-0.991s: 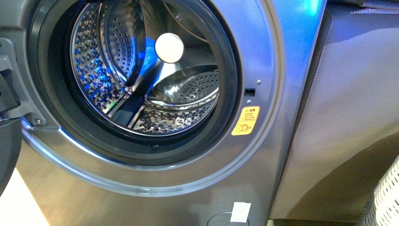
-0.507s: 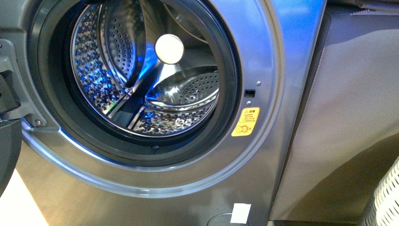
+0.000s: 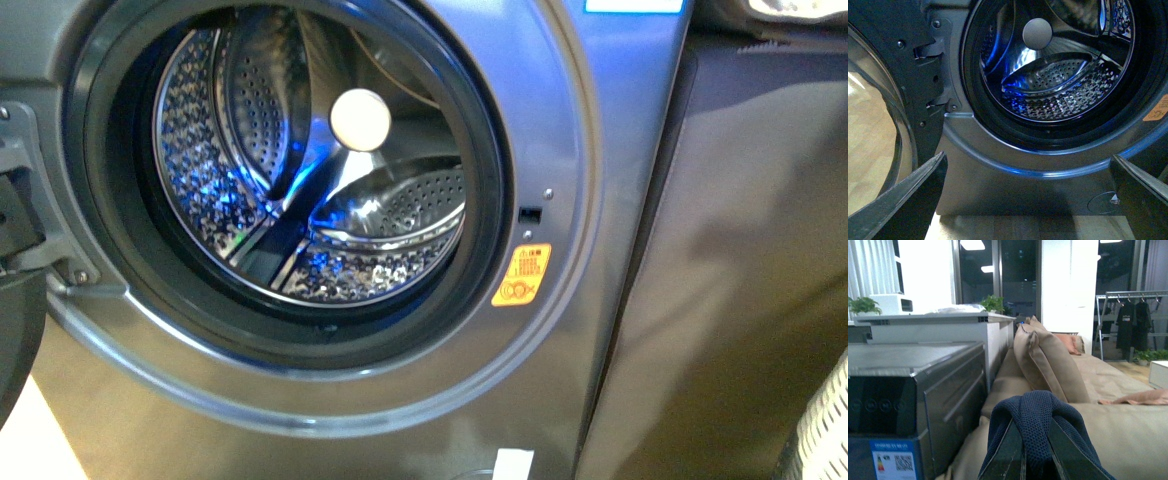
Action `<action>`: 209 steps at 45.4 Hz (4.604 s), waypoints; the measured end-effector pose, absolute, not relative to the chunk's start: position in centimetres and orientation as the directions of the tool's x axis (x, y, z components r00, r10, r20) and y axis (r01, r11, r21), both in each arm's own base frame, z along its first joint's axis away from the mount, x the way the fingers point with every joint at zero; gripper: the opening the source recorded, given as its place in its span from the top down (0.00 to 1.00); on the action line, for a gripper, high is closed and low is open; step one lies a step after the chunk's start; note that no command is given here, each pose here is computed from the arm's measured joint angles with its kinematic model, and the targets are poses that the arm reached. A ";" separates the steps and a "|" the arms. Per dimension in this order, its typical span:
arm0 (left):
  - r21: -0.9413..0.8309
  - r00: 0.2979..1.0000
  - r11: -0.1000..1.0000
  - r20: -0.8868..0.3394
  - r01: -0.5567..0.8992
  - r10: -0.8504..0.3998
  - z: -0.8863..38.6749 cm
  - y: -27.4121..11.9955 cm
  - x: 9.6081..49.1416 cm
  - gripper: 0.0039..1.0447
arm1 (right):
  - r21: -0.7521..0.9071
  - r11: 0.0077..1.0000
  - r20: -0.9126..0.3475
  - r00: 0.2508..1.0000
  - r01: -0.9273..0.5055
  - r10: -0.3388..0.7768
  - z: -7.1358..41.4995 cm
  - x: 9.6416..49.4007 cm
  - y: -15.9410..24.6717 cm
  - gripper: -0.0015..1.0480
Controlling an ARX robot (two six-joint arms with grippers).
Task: Put clothes into washing machine
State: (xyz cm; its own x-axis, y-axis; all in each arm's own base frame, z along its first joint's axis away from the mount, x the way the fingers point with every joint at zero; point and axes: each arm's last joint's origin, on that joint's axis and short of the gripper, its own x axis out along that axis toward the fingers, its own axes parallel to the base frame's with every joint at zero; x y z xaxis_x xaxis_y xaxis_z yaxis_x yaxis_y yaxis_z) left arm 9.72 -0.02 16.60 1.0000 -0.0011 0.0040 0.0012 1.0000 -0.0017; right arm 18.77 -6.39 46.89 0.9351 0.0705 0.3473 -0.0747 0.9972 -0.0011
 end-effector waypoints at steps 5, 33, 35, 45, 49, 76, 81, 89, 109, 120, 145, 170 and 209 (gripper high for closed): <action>-0.001 1.000 1.000 0.004 0.001 -0.001 16.6 0.0 9.7 0.06 | -0.006 0.994 0.358 0.928 -0.107 0.102 49.8 19.2 -4.5 0.96; -0.001 1.000 1.000 0.004 0.001 -0.001 16.6 0.0 9.7 0.06 | -0.118 0.924 0.332 0.862 -0.364 0.383 58.8 24.0 11.5 0.96; -0.002 1.000 1.000 0.004 0.001 -0.001 16.6 0.0 9.7 0.06 | -0.125 0.916 0.328 0.855 -0.382 0.401 58.9 24.2 12.0 0.96; -0.002 1.000 1.000 0.004 0.001 -0.001 16.6 0.0 9.7 0.06 | -0.141 0.897 0.327 0.835 -0.420 0.442 58.5 26.3 13.5 0.96; -0.001 1.000 1.000 0.004 0.002 -0.002 16.6 0.0 9.7 0.06 | -0.138 0.898 0.335 0.833 -0.419 0.440 57.9 28.1 14.6 0.96; -0.002 1.000 1.000 0.004 0.002 -0.002 16.6 0.0 9.7 0.06 | -0.141 0.889 0.270 0.848 -0.435 0.457 55.9 30.4 16.0 0.96; -0.001 1.000 1.000 0.004 0.002 -0.002 16.6 0.0 9.7 0.06 | -0.141 0.890 0.270 0.848 -0.435 0.457 55.9 30.4 16.0 0.96; -0.050 0.988 0.988 0.059 0.149 -0.146 17.2 0.1 9.8 0.06 | -0.141 0.890 0.270 0.848 -0.434 0.457 55.9 30.4 16.0 0.96; 0.101 0.930 0.963 0.251 0.251 -0.269 25.3 2.1 12.9 0.06 | -0.141 0.890 0.270 0.848 -0.434 0.456 55.9 30.4 16.0 0.96; 0.148 0.859 0.913 0.309 0.381 -0.408 30.7 0.7 15.4 0.06 | -0.141 0.890 0.270 0.848 -0.434 0.456 55.9 30.4 16.0 0.96; 0.203 0.742 0.805 0.313 0.558 -0.593 36.7 -5.8 23.2 0.06 | -0.141 0.890 0.270 0.848 -0.434 0.456 55.9 30.4 16.0 0.96; 0.087 0.606 0.629 0.197 0.772 -0.771 35.6 -11.3 28.9 0.06 | -0.141 0.890 0.270 0.848 -0.434 0.456 55.9 30.4 16.0 0.96; 0.035 0.849 0.862 0.159 0.505 -0.504 35.5 -21.0 28.9 0.06 | -0.141 0.891 0.270 0.849 -0.433 0.455 55.9 30.4 16.0 0.96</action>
